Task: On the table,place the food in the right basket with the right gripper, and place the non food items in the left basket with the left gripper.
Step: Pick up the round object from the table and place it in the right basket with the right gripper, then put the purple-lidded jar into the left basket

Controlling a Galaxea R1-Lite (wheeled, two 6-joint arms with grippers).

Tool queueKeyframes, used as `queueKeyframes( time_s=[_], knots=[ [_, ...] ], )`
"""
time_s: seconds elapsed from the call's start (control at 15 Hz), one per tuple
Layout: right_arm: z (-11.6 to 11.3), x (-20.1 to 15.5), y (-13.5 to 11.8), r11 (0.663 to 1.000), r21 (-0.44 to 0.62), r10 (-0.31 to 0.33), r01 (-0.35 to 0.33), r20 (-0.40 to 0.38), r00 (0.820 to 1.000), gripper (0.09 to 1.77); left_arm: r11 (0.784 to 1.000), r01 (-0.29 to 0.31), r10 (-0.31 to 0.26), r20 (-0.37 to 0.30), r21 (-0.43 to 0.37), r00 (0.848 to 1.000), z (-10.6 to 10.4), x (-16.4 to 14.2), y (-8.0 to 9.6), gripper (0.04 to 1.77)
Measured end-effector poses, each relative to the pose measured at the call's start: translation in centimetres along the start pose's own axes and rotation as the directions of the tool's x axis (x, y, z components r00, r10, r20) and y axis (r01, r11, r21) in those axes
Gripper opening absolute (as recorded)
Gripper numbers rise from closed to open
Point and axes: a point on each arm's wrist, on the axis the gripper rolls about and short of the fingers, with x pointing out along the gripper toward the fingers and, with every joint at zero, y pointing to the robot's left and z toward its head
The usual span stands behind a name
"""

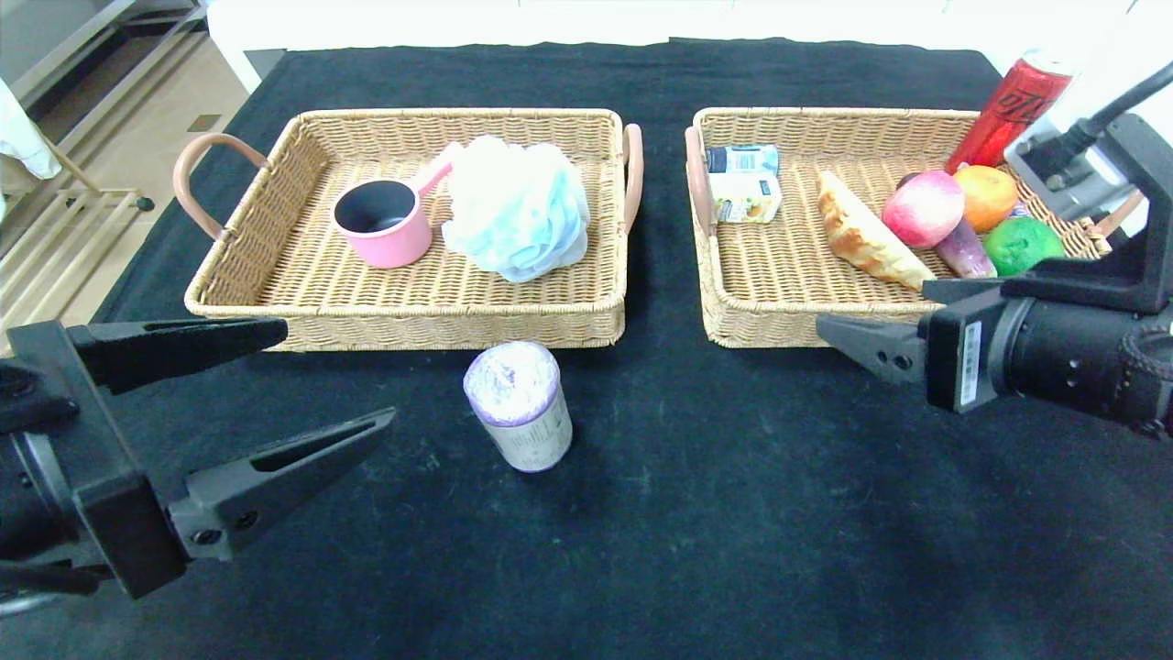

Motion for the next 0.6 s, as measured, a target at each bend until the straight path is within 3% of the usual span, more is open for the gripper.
queueKeyframes(
  time_s=[0.2,0.33,0.47,0.6],
  knots=[
    [-2.6,-1.3,-0.4,0.993,-0.018,0.117,-0.118,-0.027,0.993,1.70,1.000,0.001,-0.001,-0.038,-0.003,0.999,-0.5,0.6,-0.1,1.72],
    [-3.8,-2.3,-0.9,0.982,-0.031,0.189,-0.188,0.013,0.982,1.70,1.000,0.000,0.000,-0.047,-0.004,0.999,-0.6,0.9,-0.1,1.72],
    [-4.9,-3.3,-1.2,0.978,-0.035,0.209,-0.208,0.034,0.977,1.70,1.000,-0.006,0.005,-0.048,-0.006,0.999,-0.5,0.9,-0.1,1.72],
    [-5.6,-3.7,-1.1,0.976,-0.036,0.216,-0.215,0.025,0.976,1.70,0.998,-0.056,0.056,-0.060,-0.004,0.997,-0.5,1.0,0.0,1.72]
  ],
)
